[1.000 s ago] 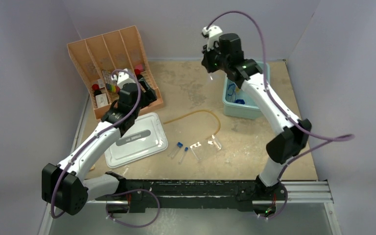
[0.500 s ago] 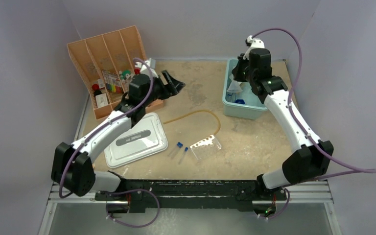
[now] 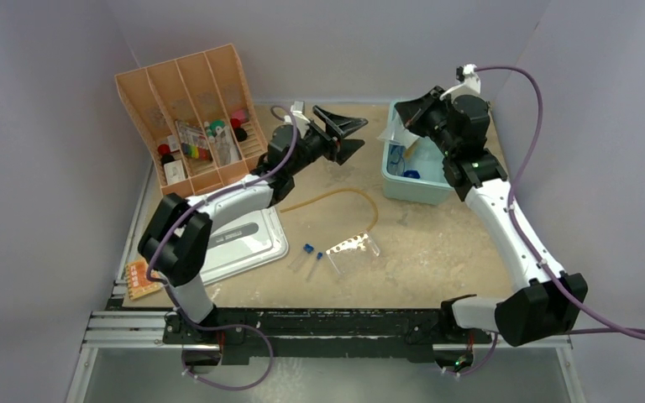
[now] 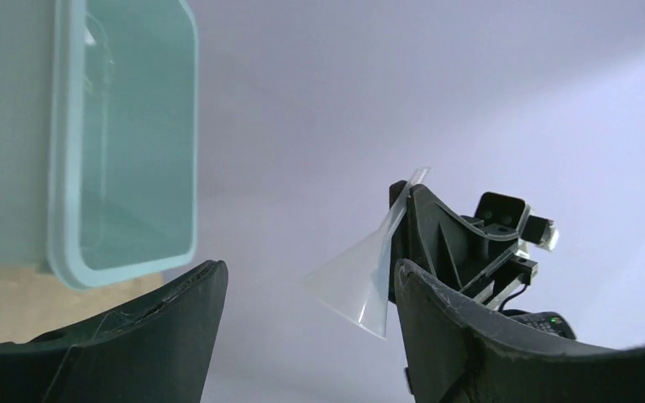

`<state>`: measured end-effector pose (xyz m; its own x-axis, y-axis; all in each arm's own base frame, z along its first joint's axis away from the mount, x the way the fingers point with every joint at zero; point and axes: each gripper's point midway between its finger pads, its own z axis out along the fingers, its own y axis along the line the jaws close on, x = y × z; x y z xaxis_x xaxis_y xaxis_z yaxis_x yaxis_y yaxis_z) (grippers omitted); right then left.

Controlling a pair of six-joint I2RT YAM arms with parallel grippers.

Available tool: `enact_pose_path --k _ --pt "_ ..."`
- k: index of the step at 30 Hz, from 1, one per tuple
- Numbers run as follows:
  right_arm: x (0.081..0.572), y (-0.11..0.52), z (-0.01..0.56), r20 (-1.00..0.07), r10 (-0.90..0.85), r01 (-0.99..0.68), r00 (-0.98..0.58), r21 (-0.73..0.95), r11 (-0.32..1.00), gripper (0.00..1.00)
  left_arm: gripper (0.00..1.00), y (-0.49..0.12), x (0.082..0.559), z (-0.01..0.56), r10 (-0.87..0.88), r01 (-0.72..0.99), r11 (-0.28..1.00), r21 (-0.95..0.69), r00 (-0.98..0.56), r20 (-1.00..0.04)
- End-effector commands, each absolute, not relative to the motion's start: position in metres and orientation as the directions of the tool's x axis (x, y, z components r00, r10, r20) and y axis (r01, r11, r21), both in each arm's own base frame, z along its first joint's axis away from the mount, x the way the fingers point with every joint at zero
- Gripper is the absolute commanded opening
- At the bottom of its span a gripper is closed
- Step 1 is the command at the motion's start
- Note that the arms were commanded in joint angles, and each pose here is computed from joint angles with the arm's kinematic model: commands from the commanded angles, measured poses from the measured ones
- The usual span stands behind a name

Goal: Organize the chemistry lab equipment

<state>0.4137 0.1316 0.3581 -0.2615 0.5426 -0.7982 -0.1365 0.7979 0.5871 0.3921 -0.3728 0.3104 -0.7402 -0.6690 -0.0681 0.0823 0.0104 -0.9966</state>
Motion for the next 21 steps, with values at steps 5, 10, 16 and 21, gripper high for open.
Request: enact_pose_path --k 5,10,16,21 --pt "0.414 0.151 0.393 -0.723 0.652 -0.256 -0.228 0.69 0.677 0.0 0.71 -0.383 0.371 0.411 -0.58 0.097 -0.438 -0.894 -0.79 0.198" --pt "0.413 0.153 0.393 -0.724 0.651 -0.271 -0.23 0.69 0.671 0.0 0.57 -0.388 0.367 0.408 -0.54 0.053 -0.489 -0.871 -0.802 0.254" --pt "0.41 0.158 0.393 -0.734 0.634 -0.309 -0.243 0.678 0.667 0.0 0.42 -0.389 0.369 0.41 -0.521 0.043 -0.517 -0.855 -0.808 0.275" --pt "0.413 0.152 0.391 -0.784 0.593 -0.316 -0.186 0.619 0.719 0.0 0.49 -0.391 0.368 0.407 -0.52 0.031 -0.496 -0.868 -0.811 0.268"
